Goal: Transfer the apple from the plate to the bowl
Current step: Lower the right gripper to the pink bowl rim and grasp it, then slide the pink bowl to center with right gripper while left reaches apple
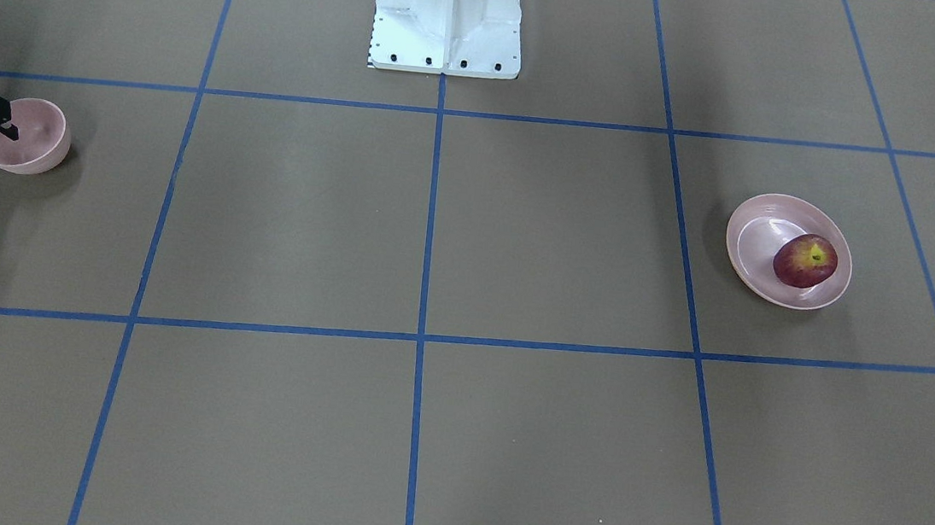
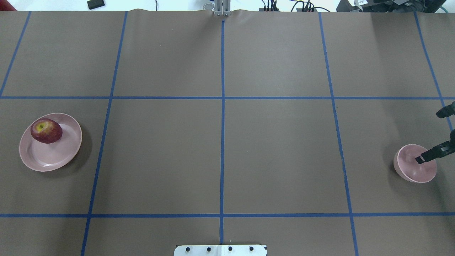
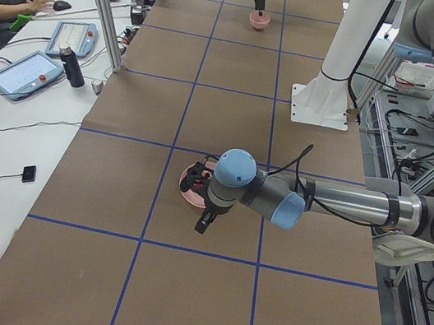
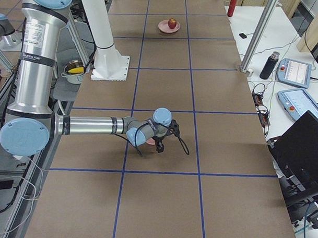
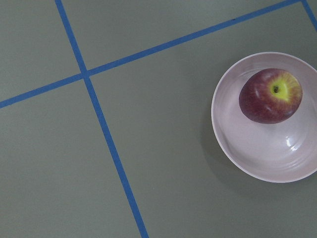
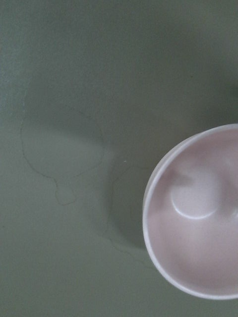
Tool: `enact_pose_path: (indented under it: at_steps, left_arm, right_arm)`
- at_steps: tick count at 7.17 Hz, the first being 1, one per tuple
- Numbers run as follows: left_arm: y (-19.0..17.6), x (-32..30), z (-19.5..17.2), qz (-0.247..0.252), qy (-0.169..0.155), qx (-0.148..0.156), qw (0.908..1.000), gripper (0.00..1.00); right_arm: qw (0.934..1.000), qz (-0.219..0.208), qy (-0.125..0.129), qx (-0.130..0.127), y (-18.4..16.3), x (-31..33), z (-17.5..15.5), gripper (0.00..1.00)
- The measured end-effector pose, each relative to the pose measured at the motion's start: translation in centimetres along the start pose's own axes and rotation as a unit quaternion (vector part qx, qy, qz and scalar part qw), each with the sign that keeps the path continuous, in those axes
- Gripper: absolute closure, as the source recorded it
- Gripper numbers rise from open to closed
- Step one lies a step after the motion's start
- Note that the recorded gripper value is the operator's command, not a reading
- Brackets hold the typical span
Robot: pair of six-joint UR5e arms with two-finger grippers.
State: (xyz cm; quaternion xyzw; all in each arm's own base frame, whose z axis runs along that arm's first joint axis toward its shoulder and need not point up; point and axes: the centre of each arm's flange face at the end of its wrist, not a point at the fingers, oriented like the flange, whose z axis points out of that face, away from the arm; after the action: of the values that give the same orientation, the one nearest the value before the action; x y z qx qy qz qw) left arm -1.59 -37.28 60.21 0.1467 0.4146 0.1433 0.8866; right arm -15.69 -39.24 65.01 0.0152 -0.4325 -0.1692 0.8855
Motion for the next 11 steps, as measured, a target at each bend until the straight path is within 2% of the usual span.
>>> enact_pose_path:
  at_steps: [2,3,4,5,8,9,11]
  left_arm:
    - [-0.2,0.1,-0.1,0.002,0.000,0.002,1.0000,0.02]
    - [-0.3,0.1,-0.1,0.002,0.000,0.002,1.0000,0.02]
    - [-0.4,0.2,-0.2,0.003,0.000,0.003,1.0000,0.02]
    - [-0.6,0.2,-0.2,0.001,0.000,0.004,1.0000,0.02]
    - [-1.3,0.6,-0.5,-0.023,0.000,0.019,0.9996,0.02]
    - [-1.4,0.6,-0.5,-0.025,0.000,0.021,0.9995,0.02]
    - [-1.4,0.6,-0.5,-0.026,0.000,0.022,0.9994,0.02]
  right_arm:
    - [1.0000,-0.002,0.002,-0.001,-0.3,0.3,0.4,0.14]
    - [1.0000,-0.002,0.003,-0.001,-0.3,0.3,0.5,0.28]
    - [1.0000,-0.006,0.005,0.001,-0.4,0.3,0.5,0.72]
    - [0.9999,-0.011,0.008,0.006,-0.3,0.4,0.4,1.00]
    - [0.9997,-0.010,0.008,0.020,0.0,0.1,-0.3,1.00]
    - [0.9997,-0.006,0.000,0.024,0.2,-0.5,-1.1,1.00]
    - [0.9979,0.036,-0.029,0.045,0.4,-2.0,-4.4,1.00]
